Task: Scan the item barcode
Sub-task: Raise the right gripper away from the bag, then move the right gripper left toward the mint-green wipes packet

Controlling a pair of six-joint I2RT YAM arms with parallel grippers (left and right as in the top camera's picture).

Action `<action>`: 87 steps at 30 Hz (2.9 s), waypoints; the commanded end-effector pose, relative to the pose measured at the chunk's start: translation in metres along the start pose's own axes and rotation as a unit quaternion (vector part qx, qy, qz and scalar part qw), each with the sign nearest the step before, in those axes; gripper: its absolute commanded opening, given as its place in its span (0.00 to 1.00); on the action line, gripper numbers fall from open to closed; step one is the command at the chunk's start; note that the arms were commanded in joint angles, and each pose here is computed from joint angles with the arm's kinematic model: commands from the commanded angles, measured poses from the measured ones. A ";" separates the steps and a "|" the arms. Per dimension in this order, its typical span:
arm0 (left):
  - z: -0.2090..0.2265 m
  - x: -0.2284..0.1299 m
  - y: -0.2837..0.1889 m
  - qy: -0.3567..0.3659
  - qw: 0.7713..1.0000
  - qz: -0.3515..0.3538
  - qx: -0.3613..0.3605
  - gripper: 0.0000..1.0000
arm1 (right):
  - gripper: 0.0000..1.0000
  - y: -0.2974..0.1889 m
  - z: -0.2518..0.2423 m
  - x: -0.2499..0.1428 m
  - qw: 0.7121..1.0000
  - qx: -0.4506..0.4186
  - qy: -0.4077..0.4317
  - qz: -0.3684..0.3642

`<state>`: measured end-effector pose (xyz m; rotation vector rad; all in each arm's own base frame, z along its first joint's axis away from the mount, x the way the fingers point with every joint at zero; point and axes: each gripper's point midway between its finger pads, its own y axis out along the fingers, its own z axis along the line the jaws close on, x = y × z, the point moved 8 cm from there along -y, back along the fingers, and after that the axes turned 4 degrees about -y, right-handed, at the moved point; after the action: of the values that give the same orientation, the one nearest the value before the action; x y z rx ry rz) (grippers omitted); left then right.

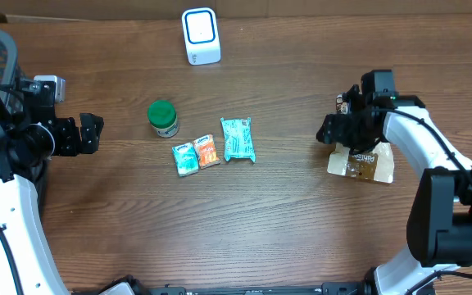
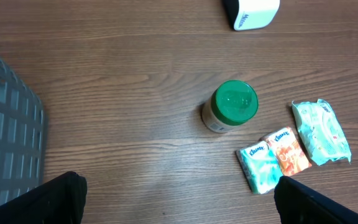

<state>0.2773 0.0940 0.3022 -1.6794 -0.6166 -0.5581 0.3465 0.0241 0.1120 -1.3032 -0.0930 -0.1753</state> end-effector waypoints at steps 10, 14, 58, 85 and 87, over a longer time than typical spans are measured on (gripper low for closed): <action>0.002 0.000 0.001 0.002 1.000 0.000 0.000 1.00 | 0.87 0.014 -0.021 -0.011 0.997 -0.078 0.008 0.013; 0.002 0.000 0.001 0.002 1.000 0.000 -0.001 0.99 | 0.88 0.012 -0.029 -0.011 0.997 -0.080 0.019 0.011; 0.002 0.000 0.001 0.002 1.000 0.000 0.000 1.00 | 0.80 -0.073 0.106 0.051 0.962 0.245 -0.101 -0.061; 0.002 0.000 0.001 0.002 1.000 0.000 -0.001 0.99 | 0.19 0.081 0.205 -0.045 0.992 0.055 0.108 0.030; 0.002 0.000 0.001 0.002 1.000 0.000 0.000 1.00 | 0.19 0.089 0.203 -0.047 0.991 0.058 0.112 0.047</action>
<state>0.2773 0.0940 0.3022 -1.6794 -0.6166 -0.5581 0.3237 0.2503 0.0915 -1.1241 0.0788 -0.2103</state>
